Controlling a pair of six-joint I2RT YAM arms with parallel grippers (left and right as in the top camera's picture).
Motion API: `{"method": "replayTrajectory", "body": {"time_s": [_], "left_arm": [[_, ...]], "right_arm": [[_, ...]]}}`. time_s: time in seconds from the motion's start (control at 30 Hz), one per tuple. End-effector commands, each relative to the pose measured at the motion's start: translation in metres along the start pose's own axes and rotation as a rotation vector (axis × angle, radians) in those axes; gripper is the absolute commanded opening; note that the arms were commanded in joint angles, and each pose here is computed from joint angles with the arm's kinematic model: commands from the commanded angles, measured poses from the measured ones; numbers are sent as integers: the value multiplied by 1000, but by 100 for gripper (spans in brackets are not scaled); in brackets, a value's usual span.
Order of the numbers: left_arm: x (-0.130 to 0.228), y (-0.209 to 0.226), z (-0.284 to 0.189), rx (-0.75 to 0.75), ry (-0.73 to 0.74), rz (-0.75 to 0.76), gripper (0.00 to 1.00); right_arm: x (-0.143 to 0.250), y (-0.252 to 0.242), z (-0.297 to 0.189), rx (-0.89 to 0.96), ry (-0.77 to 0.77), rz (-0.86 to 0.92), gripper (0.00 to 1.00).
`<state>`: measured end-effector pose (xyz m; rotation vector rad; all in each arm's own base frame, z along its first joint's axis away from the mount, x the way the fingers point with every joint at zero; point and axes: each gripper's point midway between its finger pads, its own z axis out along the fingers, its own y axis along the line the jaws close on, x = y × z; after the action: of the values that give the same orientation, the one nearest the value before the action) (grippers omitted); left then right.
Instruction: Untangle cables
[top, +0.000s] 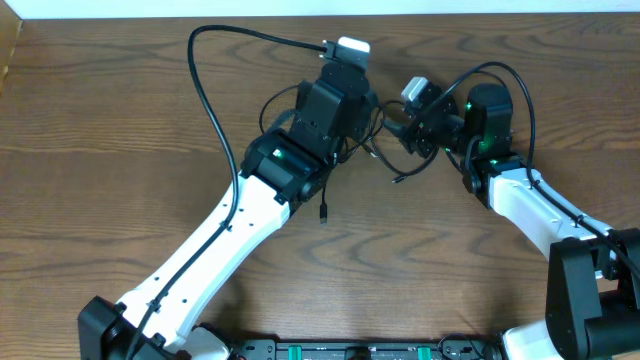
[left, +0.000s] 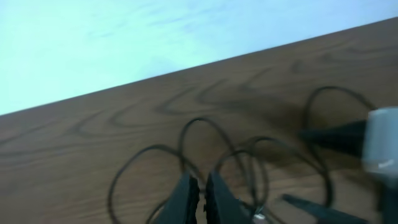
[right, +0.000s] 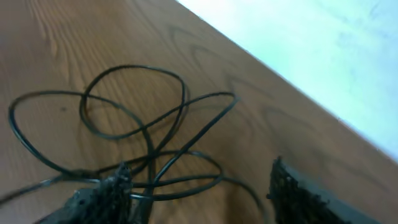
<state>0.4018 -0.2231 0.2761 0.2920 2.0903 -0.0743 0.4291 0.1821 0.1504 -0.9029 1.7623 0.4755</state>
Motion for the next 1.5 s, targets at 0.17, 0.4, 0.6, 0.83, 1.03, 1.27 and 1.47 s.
{"method": "replayTrajectory", "body": {"time_s": [0.17,0.4,0.6,0.83,1.03,1.27,1.47], "left_arm": [[20,54,23,-172,88,3,8],[37,82,33,-229,160,-10,31],[49,85,45,-242,197,-3,59],[65,82,60,-246,242,13,62],[64,82,60,-246,237,11,68],[64,82,60,-247,240,13,69],[64,82,60,-246,239,12,69]], "right_arm": [[12,-2,2,40,47,672,50],[35,11,4,95,147,943,52],[35,23,12,107,156,1083,54],[51,24,17,196,185,1256,50],[62,26,25,223,195,1346,49],[70,24,43,204,155,1424,41],[69,26,47,197,146,1445,32]]}}
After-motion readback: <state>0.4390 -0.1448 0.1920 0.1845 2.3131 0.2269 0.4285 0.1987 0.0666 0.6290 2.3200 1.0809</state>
